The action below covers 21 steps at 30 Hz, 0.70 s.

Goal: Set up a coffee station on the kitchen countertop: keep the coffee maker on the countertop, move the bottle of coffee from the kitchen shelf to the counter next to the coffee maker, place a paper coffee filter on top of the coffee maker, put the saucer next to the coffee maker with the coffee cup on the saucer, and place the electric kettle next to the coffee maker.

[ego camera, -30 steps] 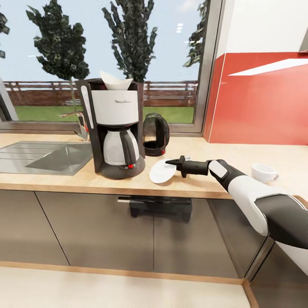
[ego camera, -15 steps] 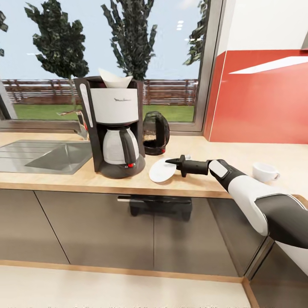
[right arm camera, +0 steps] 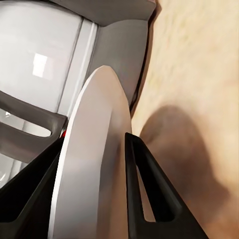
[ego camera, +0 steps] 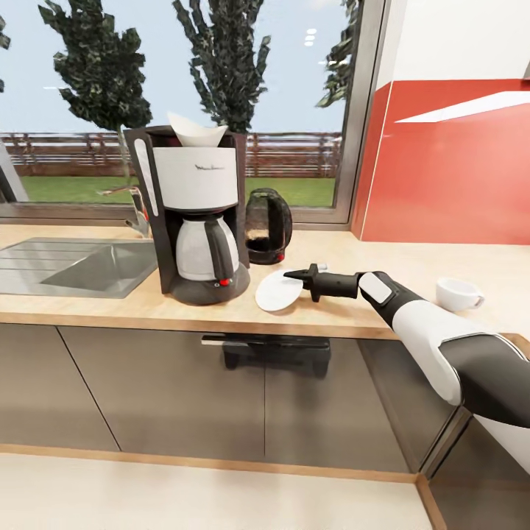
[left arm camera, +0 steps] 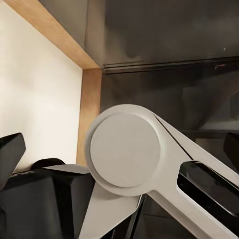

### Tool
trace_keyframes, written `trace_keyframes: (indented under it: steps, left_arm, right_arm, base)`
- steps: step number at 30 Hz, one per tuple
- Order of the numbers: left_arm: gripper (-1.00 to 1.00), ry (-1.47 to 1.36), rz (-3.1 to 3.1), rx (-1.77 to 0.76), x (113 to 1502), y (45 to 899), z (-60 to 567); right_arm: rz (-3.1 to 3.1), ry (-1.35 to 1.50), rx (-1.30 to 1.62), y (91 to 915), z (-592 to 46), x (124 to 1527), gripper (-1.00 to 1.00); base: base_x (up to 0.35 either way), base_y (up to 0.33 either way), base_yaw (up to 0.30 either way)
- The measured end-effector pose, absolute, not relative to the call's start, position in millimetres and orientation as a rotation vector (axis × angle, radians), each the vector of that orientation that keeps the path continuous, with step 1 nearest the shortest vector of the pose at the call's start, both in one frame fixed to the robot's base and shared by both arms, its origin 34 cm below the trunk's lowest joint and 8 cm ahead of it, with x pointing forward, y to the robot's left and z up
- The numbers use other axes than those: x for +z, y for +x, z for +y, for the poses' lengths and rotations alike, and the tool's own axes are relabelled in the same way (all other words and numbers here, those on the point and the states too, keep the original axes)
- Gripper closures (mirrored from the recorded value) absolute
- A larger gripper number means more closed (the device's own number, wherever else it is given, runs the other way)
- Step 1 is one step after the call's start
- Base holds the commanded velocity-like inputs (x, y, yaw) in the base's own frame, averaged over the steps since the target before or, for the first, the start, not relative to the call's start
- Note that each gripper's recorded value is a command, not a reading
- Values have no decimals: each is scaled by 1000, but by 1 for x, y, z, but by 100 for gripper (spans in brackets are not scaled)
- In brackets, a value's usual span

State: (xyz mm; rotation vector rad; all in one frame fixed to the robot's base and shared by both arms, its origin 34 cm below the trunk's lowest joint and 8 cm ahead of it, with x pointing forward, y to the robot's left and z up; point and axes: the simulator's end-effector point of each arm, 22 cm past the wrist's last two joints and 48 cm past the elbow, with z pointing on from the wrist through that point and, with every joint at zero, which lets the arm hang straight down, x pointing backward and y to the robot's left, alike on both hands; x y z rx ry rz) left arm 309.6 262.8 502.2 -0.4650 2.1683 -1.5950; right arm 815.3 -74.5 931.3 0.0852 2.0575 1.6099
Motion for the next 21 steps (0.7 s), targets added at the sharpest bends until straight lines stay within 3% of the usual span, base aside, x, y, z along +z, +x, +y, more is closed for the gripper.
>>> trace_keyframes:
  steps: [21]
  left_arm:
    - [-100, -465, 2168, -1595, 502, 310, 263]
  right_arm:
    - [2057, 84, 1609, 815, -74, 931, 100]
  base:
    - [0, 0, 0]
